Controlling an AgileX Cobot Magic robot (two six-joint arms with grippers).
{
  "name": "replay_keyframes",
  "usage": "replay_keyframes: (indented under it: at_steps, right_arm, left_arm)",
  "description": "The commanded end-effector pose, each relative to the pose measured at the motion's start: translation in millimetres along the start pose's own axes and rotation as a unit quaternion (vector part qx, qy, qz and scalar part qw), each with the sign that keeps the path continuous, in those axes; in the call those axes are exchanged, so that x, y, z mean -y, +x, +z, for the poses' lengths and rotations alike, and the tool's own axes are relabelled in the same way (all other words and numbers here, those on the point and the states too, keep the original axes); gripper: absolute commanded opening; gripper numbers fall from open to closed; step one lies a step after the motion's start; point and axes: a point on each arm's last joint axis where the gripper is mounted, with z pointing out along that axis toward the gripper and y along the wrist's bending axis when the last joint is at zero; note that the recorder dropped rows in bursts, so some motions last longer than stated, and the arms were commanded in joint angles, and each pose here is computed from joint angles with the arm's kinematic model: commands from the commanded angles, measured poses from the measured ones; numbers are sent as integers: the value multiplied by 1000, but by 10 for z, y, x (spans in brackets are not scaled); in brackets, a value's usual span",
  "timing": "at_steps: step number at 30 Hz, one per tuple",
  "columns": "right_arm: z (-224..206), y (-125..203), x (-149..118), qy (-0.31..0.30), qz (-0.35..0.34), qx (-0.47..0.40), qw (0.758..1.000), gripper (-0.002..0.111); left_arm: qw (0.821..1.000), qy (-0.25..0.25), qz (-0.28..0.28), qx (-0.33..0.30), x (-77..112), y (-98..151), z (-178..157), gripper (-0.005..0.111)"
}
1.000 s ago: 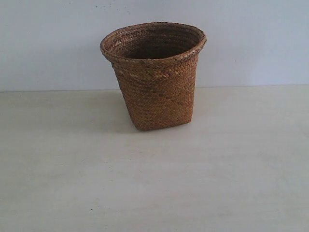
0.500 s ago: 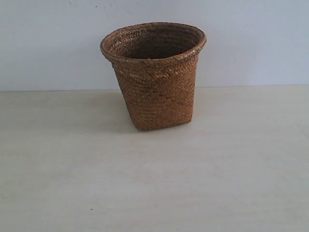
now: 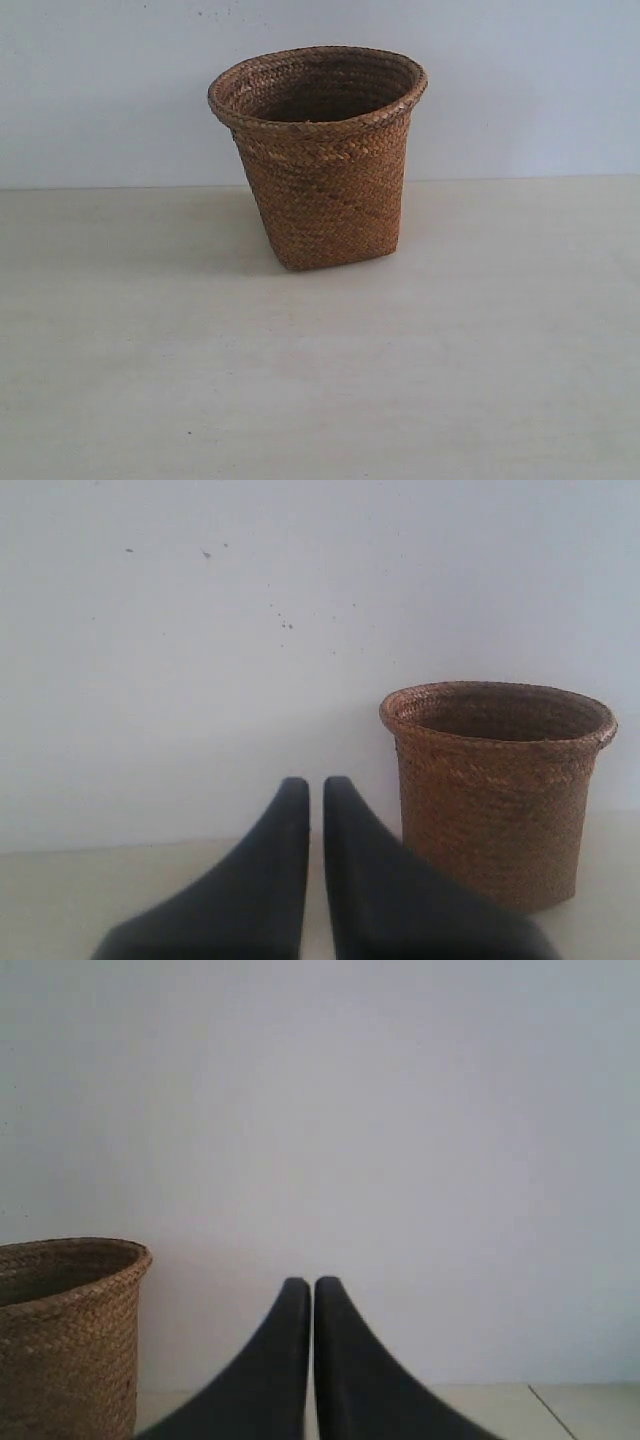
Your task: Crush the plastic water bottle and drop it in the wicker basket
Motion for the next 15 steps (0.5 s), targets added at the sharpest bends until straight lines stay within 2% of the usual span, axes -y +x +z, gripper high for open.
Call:
replay_keyframes:
  at_steps: [1,8,15]
  right_arm:
    - [36,245,28,12,3,-7,1000,0]
    - [64,670,55,21,1,-50,999,0]
    - [56,836,52,19,2,-82,996,0]
  left_arm:
    - [1000,-3,-17,10,-11,142,-5,4]
    - [999,-18,-32,14,-60,469,94,4]
    - [999,-27,-34,-15,-91,809,140,4]
